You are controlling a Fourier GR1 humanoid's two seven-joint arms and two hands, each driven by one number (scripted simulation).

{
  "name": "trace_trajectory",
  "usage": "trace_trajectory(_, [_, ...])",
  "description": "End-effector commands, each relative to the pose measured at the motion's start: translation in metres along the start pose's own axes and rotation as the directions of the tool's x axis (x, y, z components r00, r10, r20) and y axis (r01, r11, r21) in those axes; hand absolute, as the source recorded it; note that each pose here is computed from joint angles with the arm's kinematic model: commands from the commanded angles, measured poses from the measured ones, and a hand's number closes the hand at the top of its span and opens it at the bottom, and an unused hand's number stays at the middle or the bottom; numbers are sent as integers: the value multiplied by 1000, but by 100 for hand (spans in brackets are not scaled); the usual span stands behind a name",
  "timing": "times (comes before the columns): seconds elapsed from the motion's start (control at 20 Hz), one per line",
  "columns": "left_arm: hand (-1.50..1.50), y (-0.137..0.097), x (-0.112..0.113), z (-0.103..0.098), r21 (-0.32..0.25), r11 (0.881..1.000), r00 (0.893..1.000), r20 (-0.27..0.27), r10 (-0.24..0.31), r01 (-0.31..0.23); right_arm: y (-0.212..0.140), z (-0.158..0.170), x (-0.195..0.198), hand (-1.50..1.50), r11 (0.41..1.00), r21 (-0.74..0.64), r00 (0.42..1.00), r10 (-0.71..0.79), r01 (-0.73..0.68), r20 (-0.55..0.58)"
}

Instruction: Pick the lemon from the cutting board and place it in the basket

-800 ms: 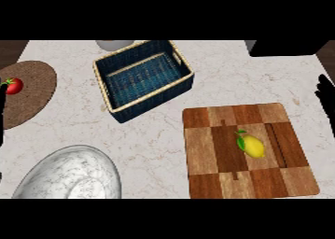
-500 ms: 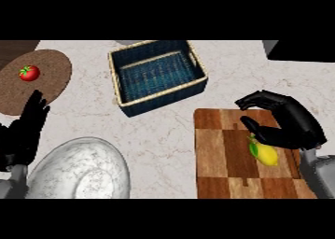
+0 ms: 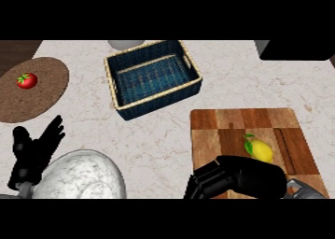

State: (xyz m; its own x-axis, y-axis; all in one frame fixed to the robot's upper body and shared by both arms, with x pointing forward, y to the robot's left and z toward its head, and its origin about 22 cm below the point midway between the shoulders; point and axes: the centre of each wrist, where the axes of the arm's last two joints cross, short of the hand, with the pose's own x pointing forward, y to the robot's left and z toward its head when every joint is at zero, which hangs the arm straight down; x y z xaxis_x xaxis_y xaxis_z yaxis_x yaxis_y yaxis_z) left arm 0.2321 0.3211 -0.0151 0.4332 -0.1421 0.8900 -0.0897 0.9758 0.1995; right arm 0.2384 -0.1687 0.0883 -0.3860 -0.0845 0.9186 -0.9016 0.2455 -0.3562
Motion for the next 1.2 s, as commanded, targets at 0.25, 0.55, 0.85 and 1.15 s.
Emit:
trace_trajectory(0.25, [0,-10,-39,14,-35,999,992,-124,28,-32,-63,23,102,-150,737,68,728,676,-673,-114])
trace_trajectory(0.55, [0,-32,-40,15,-74,996,993,-117,33,-42,-108,39,173,-150,594,191,574,805,-781,-151])
trace_trajectory(0.85, [0,-35,-44,18,-79,996,992,-125,37,-47,-124,47,223,-150,518,463,467,854,-720,-230])
trace_trajectory(1.15, [0,-33,-42,19,-76,997,993,-117,20,-29,-132,55,233,-150,466,560,391,884,-685,-258])
